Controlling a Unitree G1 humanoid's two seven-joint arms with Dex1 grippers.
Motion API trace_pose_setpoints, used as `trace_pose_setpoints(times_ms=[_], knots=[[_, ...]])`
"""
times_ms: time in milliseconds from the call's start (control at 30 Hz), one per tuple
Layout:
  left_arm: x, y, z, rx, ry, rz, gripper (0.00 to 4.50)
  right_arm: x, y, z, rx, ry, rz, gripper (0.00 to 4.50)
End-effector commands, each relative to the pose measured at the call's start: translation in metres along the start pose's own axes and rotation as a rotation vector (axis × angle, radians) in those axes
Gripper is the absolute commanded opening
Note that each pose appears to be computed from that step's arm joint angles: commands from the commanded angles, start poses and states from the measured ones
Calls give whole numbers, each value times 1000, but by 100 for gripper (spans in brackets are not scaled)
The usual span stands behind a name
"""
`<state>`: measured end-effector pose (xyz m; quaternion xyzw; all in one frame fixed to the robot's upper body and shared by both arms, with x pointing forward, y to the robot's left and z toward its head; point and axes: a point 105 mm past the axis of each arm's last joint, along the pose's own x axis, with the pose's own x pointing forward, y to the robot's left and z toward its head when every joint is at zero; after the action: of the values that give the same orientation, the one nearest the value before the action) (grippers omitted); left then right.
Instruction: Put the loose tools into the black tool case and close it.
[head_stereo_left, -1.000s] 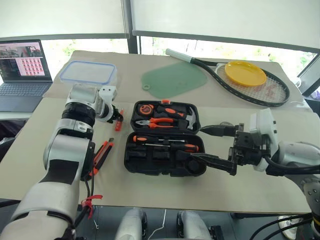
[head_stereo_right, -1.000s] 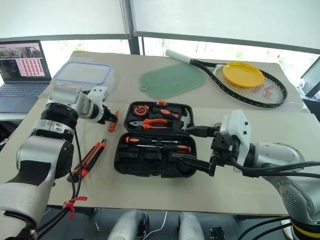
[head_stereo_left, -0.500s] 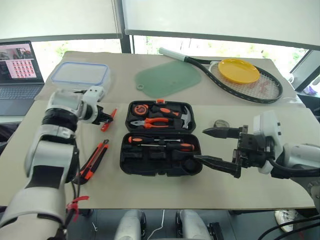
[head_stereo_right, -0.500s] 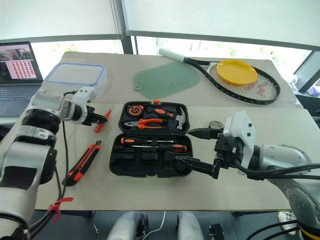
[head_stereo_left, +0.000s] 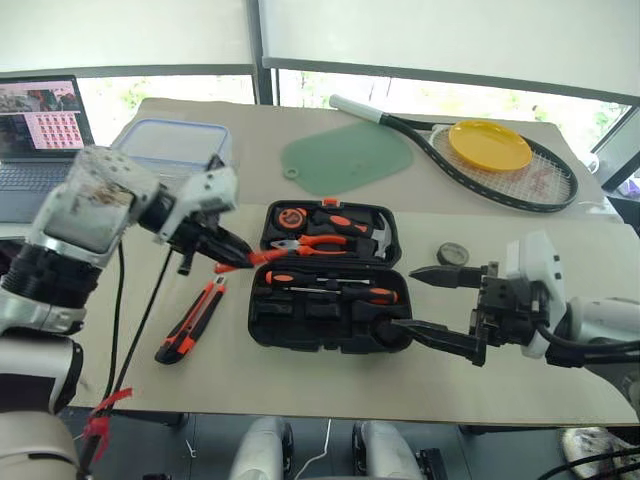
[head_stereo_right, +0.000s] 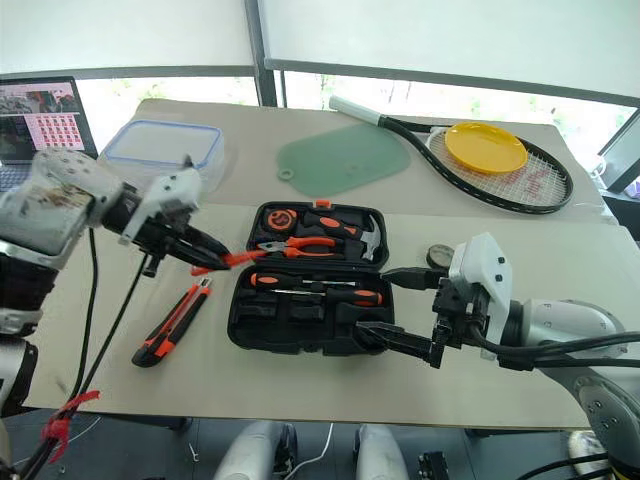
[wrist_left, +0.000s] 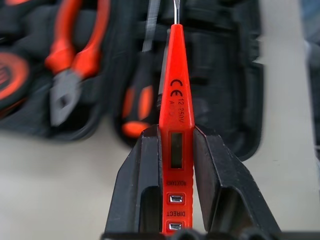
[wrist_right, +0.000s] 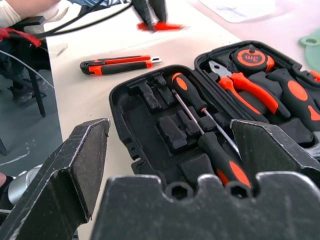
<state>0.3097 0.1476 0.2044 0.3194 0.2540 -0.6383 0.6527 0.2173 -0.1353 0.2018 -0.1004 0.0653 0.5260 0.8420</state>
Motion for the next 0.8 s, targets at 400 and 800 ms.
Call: trace_pose_setpoints(times_ms=[400,800], knots=[[73,6,4,66,196,-26,43,-6,3,1,-43,23,-39,450],[90,11,-8,14,255,-34,43,-5,3,0,-35,10,-55,450]])
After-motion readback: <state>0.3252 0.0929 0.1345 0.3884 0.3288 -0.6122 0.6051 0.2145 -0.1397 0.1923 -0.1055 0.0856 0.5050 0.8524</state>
